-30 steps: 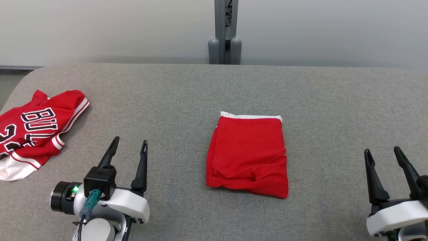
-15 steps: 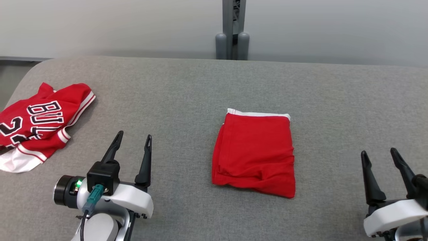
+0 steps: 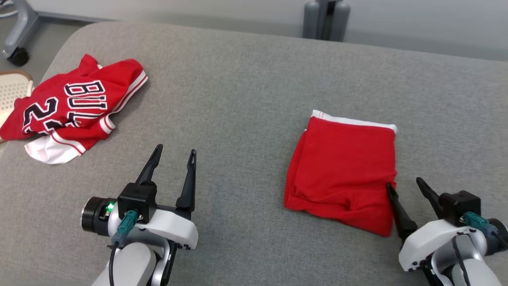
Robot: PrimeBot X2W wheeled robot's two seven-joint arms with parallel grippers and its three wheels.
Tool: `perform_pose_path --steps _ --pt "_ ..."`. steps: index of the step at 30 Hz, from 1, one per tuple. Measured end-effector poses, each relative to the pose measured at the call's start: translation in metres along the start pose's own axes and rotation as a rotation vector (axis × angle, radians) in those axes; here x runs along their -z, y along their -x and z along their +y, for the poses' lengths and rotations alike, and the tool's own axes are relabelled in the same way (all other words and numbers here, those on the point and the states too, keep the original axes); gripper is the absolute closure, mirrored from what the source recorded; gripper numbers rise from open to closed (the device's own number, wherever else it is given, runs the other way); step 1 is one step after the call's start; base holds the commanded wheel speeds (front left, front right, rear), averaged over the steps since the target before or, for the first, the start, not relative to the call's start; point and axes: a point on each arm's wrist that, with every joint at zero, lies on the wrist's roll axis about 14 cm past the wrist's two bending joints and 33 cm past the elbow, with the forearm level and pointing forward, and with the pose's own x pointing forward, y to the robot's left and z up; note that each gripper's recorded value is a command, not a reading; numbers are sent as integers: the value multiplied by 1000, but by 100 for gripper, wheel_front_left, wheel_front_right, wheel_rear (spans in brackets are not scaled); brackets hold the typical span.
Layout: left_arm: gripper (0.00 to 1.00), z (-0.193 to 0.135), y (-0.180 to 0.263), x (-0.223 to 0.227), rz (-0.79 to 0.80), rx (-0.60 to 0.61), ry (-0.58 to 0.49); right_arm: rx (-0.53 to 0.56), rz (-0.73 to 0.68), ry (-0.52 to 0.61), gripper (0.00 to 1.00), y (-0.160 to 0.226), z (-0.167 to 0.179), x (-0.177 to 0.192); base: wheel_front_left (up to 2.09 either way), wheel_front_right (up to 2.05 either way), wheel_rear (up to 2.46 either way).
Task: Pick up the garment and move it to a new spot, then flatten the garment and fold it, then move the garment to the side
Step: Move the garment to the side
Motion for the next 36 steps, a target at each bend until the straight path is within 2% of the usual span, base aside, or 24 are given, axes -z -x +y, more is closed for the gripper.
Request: perform_pose_path --steps 6,11,12,13,14,20,26,36 --pt "0 4 -5 15 39 -10 -1 -90 86 -45 0 -22 27 31 0 0 0" --pt "0 -2 -10 15 35 9 -3 -124 102 -135 0 -22 43 37 0 0 0" --pt "0 -3 -11 14 34 14 -2 -131 112 -162 46 -22 47 38 0 0 0" --pt "0 -5 -13 14 32 18 -2 -138 116 -181 75 -21 50 38 0 0 0" --pt "0 -6 -14 13 29 23 -4 -141 115 -188 100 -20 51 37 0 0 0" --pt "0 -15 -24 11 17 52 -7 -117 103 -154 100 -15 34 31 0 0 0" --pt "0 -33 -36 8 -5 109 -6 4 87 -64 100 7 -17 28 0 0 0" --pt "0 -98 -65 -7 -75 303 -8 236 95 53 100 56 -103 27 0 0 0"
